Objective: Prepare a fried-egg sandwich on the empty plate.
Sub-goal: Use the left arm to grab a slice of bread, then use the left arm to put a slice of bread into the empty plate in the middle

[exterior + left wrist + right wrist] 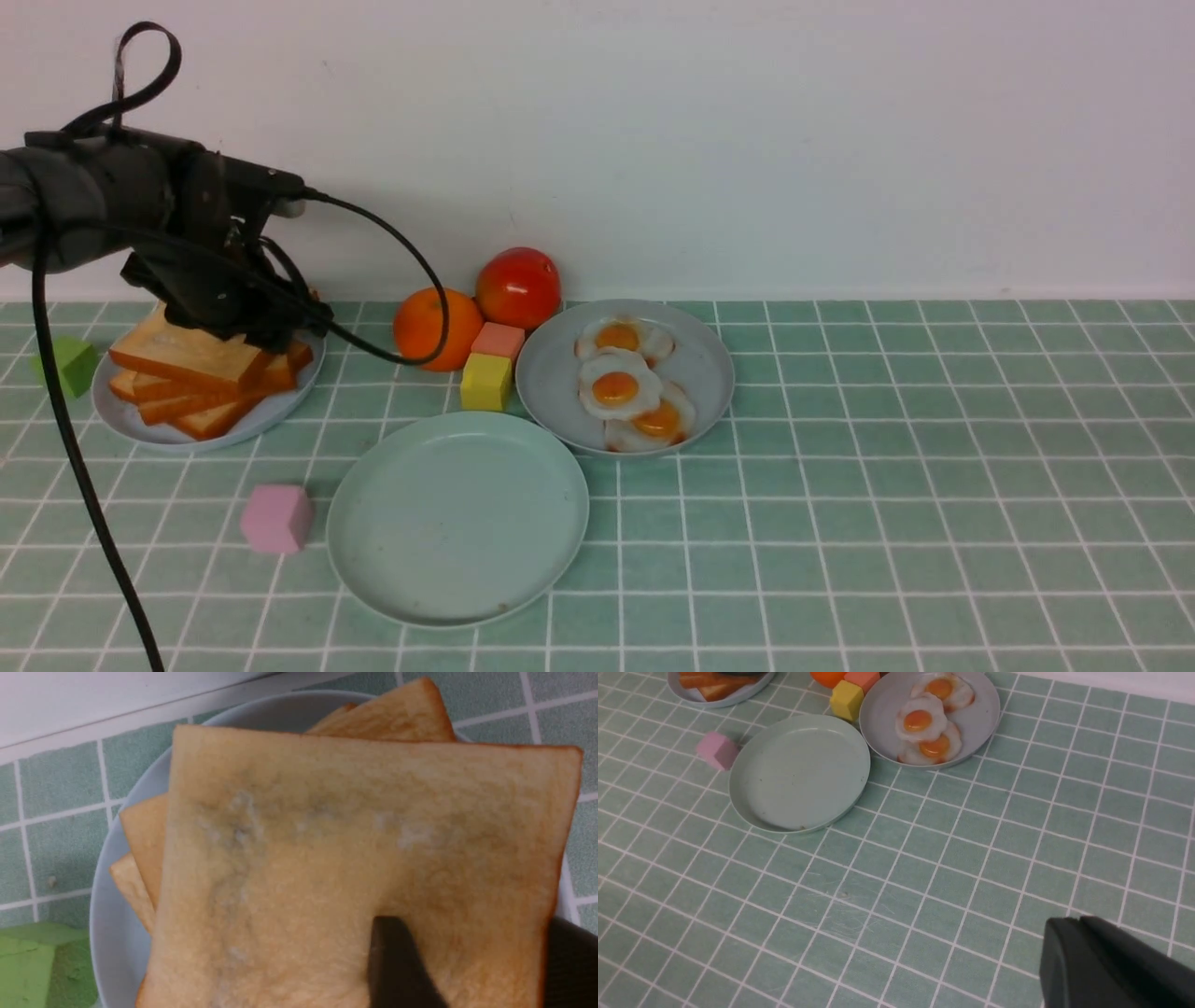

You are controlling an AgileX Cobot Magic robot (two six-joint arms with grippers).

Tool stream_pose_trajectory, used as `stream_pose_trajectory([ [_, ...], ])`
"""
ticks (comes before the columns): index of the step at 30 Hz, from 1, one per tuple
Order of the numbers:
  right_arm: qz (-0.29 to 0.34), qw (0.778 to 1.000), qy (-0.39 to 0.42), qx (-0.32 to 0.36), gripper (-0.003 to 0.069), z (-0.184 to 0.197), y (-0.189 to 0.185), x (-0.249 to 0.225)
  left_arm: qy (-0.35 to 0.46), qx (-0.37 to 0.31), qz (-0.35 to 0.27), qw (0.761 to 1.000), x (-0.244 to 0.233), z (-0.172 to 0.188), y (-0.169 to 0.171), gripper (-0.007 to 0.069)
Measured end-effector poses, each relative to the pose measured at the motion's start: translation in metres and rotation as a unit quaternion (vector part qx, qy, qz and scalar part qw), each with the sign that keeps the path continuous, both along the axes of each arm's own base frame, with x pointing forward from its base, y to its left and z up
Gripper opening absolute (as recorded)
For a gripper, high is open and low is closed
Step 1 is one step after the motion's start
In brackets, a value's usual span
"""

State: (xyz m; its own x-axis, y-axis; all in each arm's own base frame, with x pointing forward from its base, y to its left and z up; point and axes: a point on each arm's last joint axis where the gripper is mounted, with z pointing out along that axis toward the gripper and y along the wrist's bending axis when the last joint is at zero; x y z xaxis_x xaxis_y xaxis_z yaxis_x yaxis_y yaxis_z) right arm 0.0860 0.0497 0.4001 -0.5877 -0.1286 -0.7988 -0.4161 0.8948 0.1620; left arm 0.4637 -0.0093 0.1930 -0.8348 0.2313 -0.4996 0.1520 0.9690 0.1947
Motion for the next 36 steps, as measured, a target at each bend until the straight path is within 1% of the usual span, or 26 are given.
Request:
stream_pose_trajectory([
  [1, 0.001, 1.0, 0.001, 0.002, 0.0042, 0.0, 0.0, 0.0, 0.001, 0.0, 0.0, 1.0, 0.0, 0.0, 0.0, 0.0292],
  [4, 0.004, 1.0, 0.001, 0.002, 0.0042, 0.0, 0.001, 0.0, 0.0, 0.001, 0.0, 1.0, -0.001, 0.003, 0.0, 0.0272],
  [6, 0.011, 1.0, -0.001, 0.0, 0.0042, 0.0, 0.001, -0.001, -0.001, -0.002, 0.001, 1.0, -0.003, 0.008, -0.001, 0.0238],
  [8, 0.014, 1.0, 0.0, 0.003, 0.0043, 0.0, 0.002, -0.001, -0.001, -0.005, 0.003, 1.0, -0.006, 0.014, -0.001, 0.0165],
  [10, 0.015, 1.0, 0.0, 0.004, 0.0046, 0.0, 0.002, -0.001, 0.0, -0.006, 0.007, 1.0, -0.012, 0.027, 0.0, 0.0048],
  [11, 0.015, 1.0, 0.0, 0.004, 0.0046, 0.0, 0.002, -0.001, 0.003, -0.006, 0.008, 1.0, -0.013, 0.028, 0.0, 0.0036],
  [12, 0.015, 1.0, 0.0, 0.004, 0.0048, 0.0, 0.002, -0.001, 0.0, -0.011, 0.012, 1.0, -0.019, 0.042, 0.0, 0.0017],
  [14, 0.016, 1.0, 0.001, 0.005, 0.005, 0.0, 0.002, -0.001, -0.003, -0.014, 0.015, 1.0, -0.029, 0.061, -0.001, 0.0017],
  [16, 0.016, 1.0, 0.001, 0.004, 0.0052, 0.0, 0.002, -0.001, -0.002, -0.017, 0.013, 1.0, -0.044, 0.085, -0.011, 0.0018],
  [17, 0.016, 1.0, 0.001, 0.004, 0.0052, 0.0, 0.002, -0.001, -0.003, -0.018, 0.013, 1.0, -0.045, 0.088, -0.012, 0.0018],
  [18, 0.017, 1.0, 0.0, 0.003, 0.0053, 0.0, 0.002, -0.001, 0.002, -0.02, 0.009, 1.0, -0.053, 0.094, -0.02, 0.0018],
  [19, 0.019, 1.0, -0.002, 0.0, 0.0054, 0.0, 0.002, -0.001, 0.007, -0.025, 0.0, 1.0, -0.067, 0.104, -0.037, 0.0018],
  [21, 0.025, 1.0, -0.006, -0.006, 0.0056, 0.0, 0.003, -0.001, 0.013, -0.031, -0.022, 0.999, -0.089, 0.113, -0.064, 0.0018],
  [22, 0.028, 1.0, -0.008, -0.009, 0.0057, 0.0, 0.003, -0.001, 0.02, -0.033, -0.039, 0.998, -0.102, 0.112, -0.08, 0.0018],
  [24, 0.031, 0.999, -0.01, -0.013, 0.0059, 0.0, 0.003, -0.001, 0.048, -0.031, -0.082, 0.995, -0.132, 0.1, -0.118, 0.0018],
  [25, 0.031, 0.999, -0.01, -0.013, 0.006, 0.0, 0.003, -0.001, 0.047, -0.031, -0.086, 0.995, -0.133, 0.101, -0.121, 0.0018],
  [26, 0.031, 0.999, -0.01, -0.013, 0.0062, 0.0, 0.003, -0.001, 0.072, -0.022, -0.118, 0.99, -0.153, 0.086, -0.147, 0.0018],
  [27, 0.031, 0.999, -0.01, -0.012, 0.0063, 0.0, 0.003, -0.001, 0.075, -0.022, -0.116, 0.99, -0.153, 0.084, -0.147, 0.0018],
  [28, 0.031, 0.999, -0.01, -0.012, 0.0064, 0.0, 0.003, -0.001, 0.095, -0.001, -0.142, 0.985, -0.167, 0.066, -0.166, 0.0018],
  [29, 0.031, 0.999, -0.01, -0.012, 0.0064, 0.0, 0.003, -0.001, 0.095, 0.0, -0.145, 0.985, -0.167, 0.065, -0.168, 0.0018],
  [30, 0.031, 0.999, -0.01, -0.012, 0.0067, 0.0, 0.003, -0.001, 0.102, 0.02, -0.161, 0.981, -0.171, 0.05, -0.178, 0.0018],
  [32, 0.032, 0.999, -0.009, -0.01, 0.0069, 0.0, 0.003, -0.002, 0.1, 0.03, -0.171, 0.98, -0.169, 0.041, -0.185, 0.0018],
  [36, 0.035, 0.999, -0.004, -0.006, 0.0074, 0.0, 0.004, -0.002, 0.081, 0.029, -0.184, 0.979, -0.16, 0.025, -0.194, 0.0018],
])
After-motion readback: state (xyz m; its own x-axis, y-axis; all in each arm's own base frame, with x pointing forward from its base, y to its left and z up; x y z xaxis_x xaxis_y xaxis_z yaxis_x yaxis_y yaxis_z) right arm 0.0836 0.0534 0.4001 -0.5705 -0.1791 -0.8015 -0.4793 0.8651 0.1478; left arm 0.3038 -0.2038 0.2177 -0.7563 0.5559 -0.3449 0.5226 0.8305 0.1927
